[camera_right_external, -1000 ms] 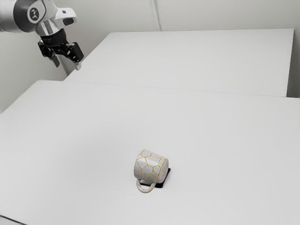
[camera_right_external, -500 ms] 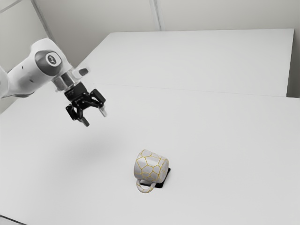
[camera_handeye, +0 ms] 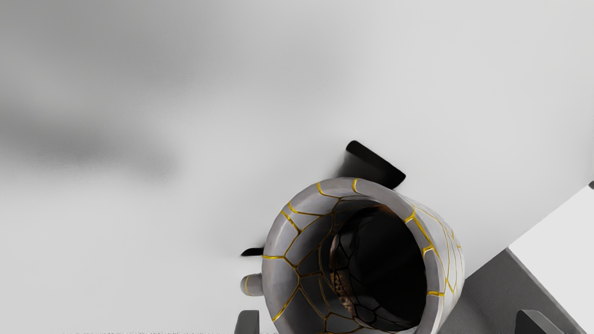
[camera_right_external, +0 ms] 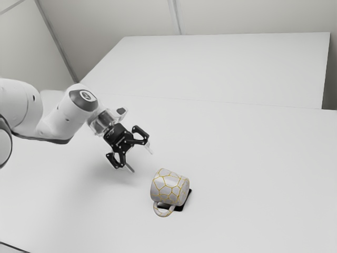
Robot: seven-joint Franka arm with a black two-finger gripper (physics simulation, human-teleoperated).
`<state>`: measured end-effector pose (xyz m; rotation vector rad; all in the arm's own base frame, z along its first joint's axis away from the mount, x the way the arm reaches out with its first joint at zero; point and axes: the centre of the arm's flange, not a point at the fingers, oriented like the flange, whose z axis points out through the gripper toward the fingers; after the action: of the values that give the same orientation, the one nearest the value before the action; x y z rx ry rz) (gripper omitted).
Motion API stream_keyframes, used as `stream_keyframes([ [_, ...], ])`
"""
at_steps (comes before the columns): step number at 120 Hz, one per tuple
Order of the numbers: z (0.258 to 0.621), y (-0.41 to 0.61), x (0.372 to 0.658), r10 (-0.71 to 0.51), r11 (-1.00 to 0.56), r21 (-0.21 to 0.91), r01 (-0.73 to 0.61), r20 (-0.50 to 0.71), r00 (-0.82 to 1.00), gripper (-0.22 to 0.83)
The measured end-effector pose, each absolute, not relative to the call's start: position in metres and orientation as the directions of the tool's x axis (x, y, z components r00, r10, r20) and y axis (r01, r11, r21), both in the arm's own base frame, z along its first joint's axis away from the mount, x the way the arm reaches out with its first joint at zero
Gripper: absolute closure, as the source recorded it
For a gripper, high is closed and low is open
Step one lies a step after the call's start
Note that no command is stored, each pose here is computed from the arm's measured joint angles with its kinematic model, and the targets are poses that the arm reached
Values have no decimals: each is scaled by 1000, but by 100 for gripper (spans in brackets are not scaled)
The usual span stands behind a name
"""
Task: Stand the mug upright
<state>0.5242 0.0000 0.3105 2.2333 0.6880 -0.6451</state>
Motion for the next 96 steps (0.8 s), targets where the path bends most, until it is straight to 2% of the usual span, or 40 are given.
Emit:
stream_keyframes([
  [69,276,-59,533,350,-432,446,784,-718,601,0],
  [76,274,-63,533,357,-428,440,789,-720,595,9],
  [89,270,-67,533,367,-431,428,794,-720,588,38],
  [96,269,-67,533,374,-436,422,795,-718,587,50],
])
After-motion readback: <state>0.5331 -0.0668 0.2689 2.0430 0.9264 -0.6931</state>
